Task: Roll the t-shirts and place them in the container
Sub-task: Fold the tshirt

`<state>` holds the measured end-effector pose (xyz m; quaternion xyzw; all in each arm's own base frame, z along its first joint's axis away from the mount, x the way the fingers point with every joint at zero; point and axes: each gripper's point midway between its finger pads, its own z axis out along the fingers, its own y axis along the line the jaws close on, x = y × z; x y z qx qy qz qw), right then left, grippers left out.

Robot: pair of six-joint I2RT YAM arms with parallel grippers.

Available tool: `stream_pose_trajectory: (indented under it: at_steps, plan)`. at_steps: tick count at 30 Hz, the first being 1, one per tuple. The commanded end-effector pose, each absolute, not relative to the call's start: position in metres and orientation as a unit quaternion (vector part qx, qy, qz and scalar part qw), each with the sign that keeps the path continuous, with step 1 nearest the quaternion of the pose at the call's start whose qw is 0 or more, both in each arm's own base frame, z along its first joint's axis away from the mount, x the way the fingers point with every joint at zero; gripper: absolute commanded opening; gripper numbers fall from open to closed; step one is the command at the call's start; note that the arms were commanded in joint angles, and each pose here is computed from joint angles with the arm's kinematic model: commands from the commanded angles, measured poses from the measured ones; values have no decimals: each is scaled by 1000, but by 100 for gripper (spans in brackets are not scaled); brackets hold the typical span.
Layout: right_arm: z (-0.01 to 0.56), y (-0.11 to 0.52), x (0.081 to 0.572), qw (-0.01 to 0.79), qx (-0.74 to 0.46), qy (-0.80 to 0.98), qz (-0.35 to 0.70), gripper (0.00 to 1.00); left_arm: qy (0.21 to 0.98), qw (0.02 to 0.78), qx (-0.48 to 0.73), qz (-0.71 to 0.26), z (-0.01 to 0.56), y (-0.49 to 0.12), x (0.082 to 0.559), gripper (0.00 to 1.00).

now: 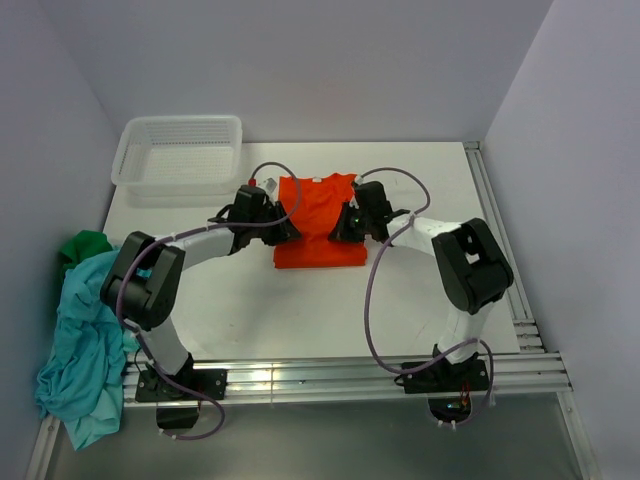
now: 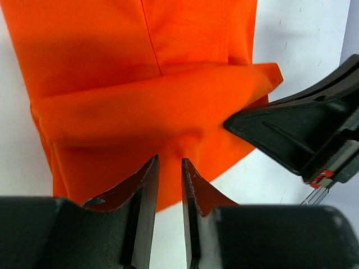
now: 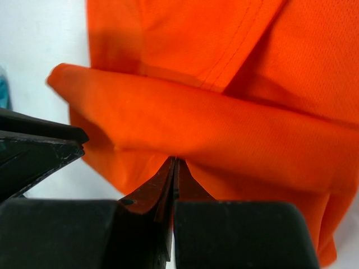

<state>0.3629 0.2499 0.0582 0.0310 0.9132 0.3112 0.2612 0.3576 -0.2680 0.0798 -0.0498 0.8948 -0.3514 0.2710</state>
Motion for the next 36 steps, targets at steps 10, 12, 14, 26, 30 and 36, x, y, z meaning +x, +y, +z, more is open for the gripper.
stream_pose_trajectory:
  at_steps: [10,12,14,26,30,36]
  plan:
    - [51,253,426,279,55,907,311,0,881,324,-81,-335,75,-256,426,25]
    - [44,250,429,277,64,907,311,0,883,325,-85,-327,70,-254,431,25]
    - [40,247,433,276,72,906,312,0,887,321,-88,-319,59,-253,432,25]
    - [44,218,426,295,93,900,308,8,876,365,-76,-306,89,-241,431,28]
    - [75,210,412,335,84,884,315,21,864,390,-64,-313,116,-237,420,38]
    - [98,188,385,409,92,864,279,35,836,447,-64,-312,145,-220,390,52]
